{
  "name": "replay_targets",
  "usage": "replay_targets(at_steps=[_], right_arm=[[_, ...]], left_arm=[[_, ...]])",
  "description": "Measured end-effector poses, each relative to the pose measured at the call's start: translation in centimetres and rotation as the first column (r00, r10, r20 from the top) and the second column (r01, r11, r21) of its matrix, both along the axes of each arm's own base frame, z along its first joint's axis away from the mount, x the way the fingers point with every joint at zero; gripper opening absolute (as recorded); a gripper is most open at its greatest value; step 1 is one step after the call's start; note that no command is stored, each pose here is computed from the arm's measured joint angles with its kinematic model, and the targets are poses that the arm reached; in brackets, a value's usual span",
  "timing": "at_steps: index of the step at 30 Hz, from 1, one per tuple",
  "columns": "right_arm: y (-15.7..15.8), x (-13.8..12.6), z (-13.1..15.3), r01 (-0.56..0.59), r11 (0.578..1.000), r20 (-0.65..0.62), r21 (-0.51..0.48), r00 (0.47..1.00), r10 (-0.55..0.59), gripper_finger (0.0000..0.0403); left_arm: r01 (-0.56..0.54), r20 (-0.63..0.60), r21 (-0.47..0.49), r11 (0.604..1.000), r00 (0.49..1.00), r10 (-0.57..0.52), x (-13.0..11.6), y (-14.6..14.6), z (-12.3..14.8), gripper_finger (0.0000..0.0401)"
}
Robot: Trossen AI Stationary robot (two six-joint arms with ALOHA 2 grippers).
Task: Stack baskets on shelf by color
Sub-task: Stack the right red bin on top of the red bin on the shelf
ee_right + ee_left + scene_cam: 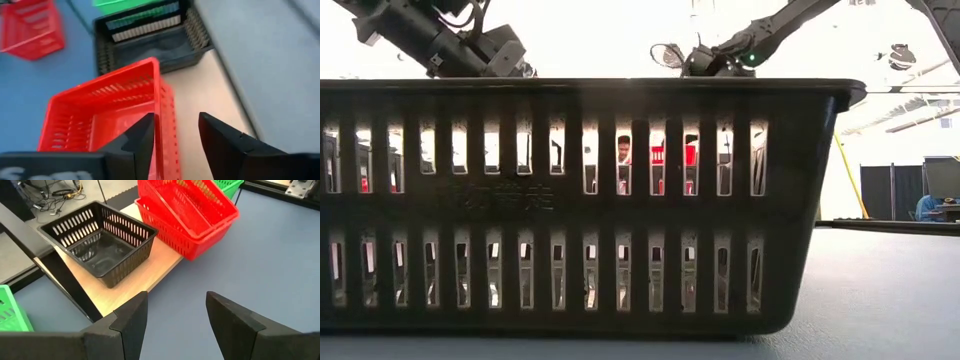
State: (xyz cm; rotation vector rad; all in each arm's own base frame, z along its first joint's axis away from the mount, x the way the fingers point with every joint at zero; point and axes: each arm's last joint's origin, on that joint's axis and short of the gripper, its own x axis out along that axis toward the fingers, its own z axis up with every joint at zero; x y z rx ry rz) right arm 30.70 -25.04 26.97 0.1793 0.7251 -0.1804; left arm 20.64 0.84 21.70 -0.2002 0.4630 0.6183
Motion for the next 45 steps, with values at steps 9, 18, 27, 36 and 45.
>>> replay_targets(at_steps=[9, 18, 27, 36, 45], right_arm=[[4.6, 0.7, 4.6, -0.01, 0.965, 0.0, -0.261, 1.0, 0.01, 0.0142], [4.6, 1.7, 2.7, -0.028, 0.948, -0.118, -0.316, 0.993, -0.01, 0.0141], [3.6, 2.4, -0.1, -0.036, 0.96, -0.197, -0.277, 0.98, -0.02, 0.0161], [2.9, 1.8, 0.6, 0.016, 0.966, -0.15, -0.26, 0.987, -0.057, 0.0019], [-0.1, -0.7, 2.1, 0.033, 0.998, 0.014, -0.059, 0.999, -0.032, 0.0004]], left_arm=[[0.0, -0.022, 0.001, 1.0, 1.0, 0.0, -0.1, 0.0, -0.2, 0.0202], [-0.001, -0.008, -0.001, 1.0, 1.0, 0.001, -0.1, 0.0, -0.1, 0.0202], [0.004, -0.035, 0.008, 1.0, 0.999, -0.004, -0.2, 0.0, -0.2, 0.0202], [-0.004, -0.03, 0.014, 1.0, 1.0, 0.005, -0.1, 0.0, -0.2, 0.0202], [-0.012, -0.019, 0.004, 1.0, 1.0, 0.012, -0.1, 0.0, -0.2, 0.0202]])
